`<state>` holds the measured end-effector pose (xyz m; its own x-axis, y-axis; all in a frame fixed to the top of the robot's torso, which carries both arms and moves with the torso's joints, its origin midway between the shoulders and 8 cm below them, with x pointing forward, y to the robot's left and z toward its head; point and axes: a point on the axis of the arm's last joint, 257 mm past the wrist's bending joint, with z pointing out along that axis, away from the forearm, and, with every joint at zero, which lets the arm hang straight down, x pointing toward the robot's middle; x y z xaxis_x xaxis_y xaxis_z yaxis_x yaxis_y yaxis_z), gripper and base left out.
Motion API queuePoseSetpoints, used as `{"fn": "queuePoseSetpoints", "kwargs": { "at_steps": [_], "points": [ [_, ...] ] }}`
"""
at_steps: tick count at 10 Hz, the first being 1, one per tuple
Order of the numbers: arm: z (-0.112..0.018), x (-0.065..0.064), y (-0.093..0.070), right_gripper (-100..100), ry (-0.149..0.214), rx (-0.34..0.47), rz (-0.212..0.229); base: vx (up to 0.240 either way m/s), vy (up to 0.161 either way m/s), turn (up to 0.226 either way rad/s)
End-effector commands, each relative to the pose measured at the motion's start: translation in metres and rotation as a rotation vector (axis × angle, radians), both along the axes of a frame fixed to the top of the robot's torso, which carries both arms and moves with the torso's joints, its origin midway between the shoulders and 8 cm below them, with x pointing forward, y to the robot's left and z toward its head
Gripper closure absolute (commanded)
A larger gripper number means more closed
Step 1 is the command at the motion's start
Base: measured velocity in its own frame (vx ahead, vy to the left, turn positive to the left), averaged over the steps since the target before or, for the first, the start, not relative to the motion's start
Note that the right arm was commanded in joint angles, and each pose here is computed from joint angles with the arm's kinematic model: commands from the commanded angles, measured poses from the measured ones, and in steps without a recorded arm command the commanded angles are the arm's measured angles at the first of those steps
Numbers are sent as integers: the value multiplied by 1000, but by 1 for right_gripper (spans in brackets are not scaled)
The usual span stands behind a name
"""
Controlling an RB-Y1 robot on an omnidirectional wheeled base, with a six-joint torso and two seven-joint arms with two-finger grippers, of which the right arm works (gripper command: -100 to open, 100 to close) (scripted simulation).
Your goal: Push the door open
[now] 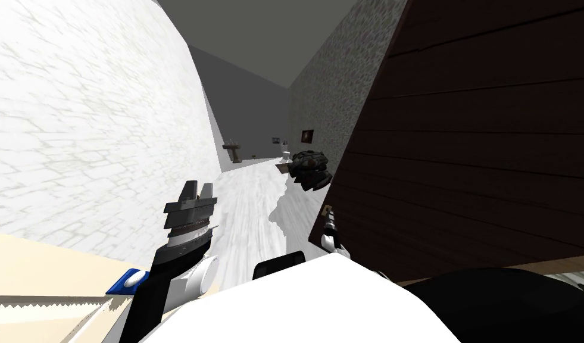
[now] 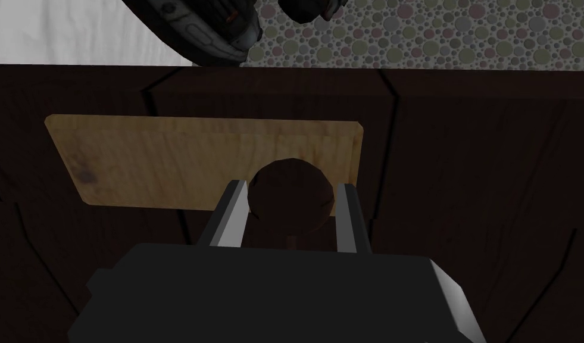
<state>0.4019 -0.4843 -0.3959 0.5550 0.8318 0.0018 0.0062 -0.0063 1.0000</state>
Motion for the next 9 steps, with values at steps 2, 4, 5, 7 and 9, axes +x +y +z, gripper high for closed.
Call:
{"fn": "queuePoseSetpoints", "kwargs": {
  "at_steps": [2, 4, 5, 7, 9],
  "points": [
    [4, -5, -14, 100, -5, -6, -29, 167, -16, -29],
    [4, -12, -25, 100, -5, -6, -60, 90, -22, -14],
    [4, -15, -30, 100, -6, -6, -73, 214, -21, -51],
    [4, -21, -39, 100, -6, -7, -100, 204, 20, -52],
    [3, -29, -47, 100, -1, -4, -124, 124, -32, -44]
  ]
}}
